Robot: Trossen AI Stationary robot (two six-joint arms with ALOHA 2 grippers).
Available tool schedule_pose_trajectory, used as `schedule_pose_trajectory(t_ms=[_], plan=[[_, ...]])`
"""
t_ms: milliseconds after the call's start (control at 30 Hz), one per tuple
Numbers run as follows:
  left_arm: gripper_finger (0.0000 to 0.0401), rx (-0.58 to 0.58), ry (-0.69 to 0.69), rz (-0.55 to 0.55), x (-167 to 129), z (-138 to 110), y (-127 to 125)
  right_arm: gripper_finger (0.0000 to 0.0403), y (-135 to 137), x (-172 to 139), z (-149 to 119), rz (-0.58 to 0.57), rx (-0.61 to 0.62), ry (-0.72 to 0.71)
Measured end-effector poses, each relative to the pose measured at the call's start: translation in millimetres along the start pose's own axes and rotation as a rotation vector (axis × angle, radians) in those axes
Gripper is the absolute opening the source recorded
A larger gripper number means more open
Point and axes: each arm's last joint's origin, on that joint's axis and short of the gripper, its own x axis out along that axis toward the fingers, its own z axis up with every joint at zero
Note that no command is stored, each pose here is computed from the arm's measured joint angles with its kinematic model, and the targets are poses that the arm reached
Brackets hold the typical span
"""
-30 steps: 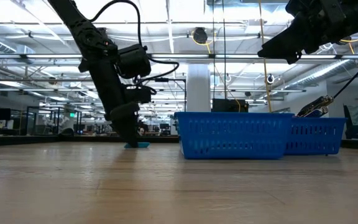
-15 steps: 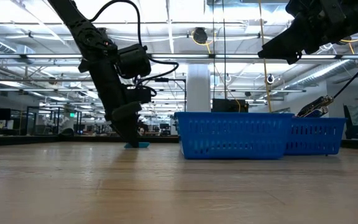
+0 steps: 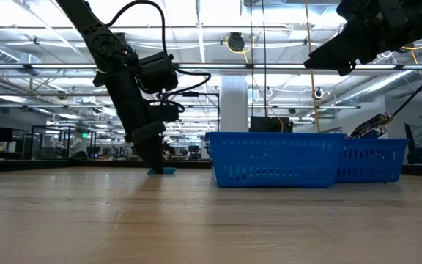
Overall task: Pick & Place School Supplies
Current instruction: Put the blue eraser into the bottom horizontal blue bin
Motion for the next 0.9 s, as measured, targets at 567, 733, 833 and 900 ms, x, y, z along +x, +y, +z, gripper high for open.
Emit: schedule_pose_trajectory(t_ms=[567, 733, 833, 900], plan=[[0.0093, -0.029, -0.042, -0.012, -27, 2, -8, 0.0132, 0, 0, 0, 0.0, 0.0, -0.001], [0.0085, -0.002, -0.216, -0.087, -61, 16, -29, 0.0132, 0, 0, 0, 0.0, 0.0, -0.001], [0.0088, 0.012, -0.324, -0.148, -80, 21, -46, 0.0132, 0, 0, 0, 0.0, 0.0, -0.001], [0.0091, 0.023, -0.399, -0.227, -92, 25, -58, 0.0132, 0, 0, 0, 0.0, 0.0, -0.001]])
